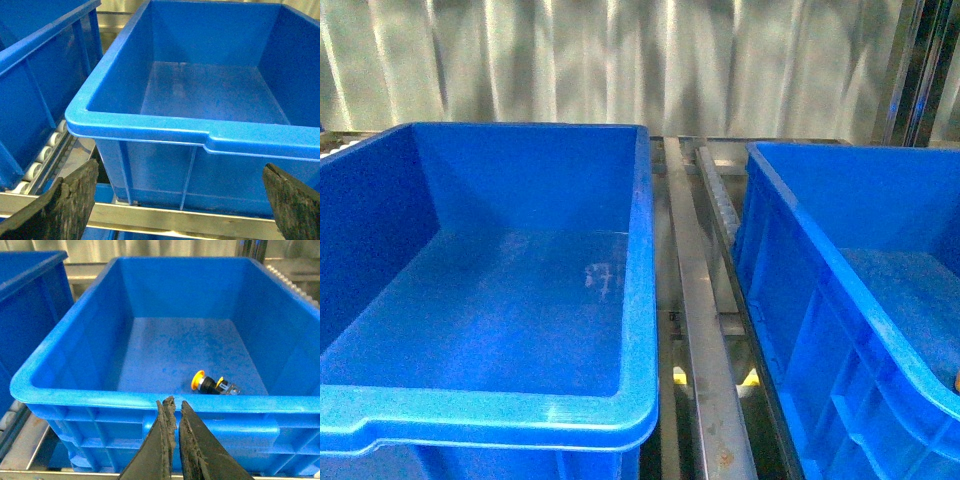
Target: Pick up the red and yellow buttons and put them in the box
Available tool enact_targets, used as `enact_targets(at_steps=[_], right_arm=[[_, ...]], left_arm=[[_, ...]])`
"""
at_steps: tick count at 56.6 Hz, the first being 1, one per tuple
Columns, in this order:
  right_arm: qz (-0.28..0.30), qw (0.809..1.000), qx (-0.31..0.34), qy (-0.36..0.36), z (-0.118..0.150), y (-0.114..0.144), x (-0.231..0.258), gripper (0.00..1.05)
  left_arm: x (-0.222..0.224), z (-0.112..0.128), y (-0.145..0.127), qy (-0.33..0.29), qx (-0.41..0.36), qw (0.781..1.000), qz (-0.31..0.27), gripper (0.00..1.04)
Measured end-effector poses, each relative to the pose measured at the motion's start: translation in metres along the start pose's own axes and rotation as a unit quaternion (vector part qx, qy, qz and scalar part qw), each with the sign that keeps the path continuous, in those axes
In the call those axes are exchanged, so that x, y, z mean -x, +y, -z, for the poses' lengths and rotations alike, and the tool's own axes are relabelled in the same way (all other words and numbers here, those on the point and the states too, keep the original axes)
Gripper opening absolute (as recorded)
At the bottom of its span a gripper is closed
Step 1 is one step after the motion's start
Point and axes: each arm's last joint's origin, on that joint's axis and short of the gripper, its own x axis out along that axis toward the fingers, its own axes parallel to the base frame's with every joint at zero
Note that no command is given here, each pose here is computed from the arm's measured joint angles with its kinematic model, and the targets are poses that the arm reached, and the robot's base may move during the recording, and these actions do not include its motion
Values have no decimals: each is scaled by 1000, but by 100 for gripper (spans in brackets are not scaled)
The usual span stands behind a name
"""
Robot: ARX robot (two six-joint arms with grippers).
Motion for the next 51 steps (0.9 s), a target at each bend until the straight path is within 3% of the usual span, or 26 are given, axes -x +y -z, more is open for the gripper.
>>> enact_targets(at_steps=[18,38,51], right_arm=[[0,1000,0,-2,0,0,0,7],[0,1000,0,-2,0,0,0,66],[0,1000,0,-2,0,0,0,100]], left_arm=[[0,0,0,0,0,1000,0,97],[0,0,0,0,0,1000,0,97],[0,0,0,0,0,1000,0,97]])
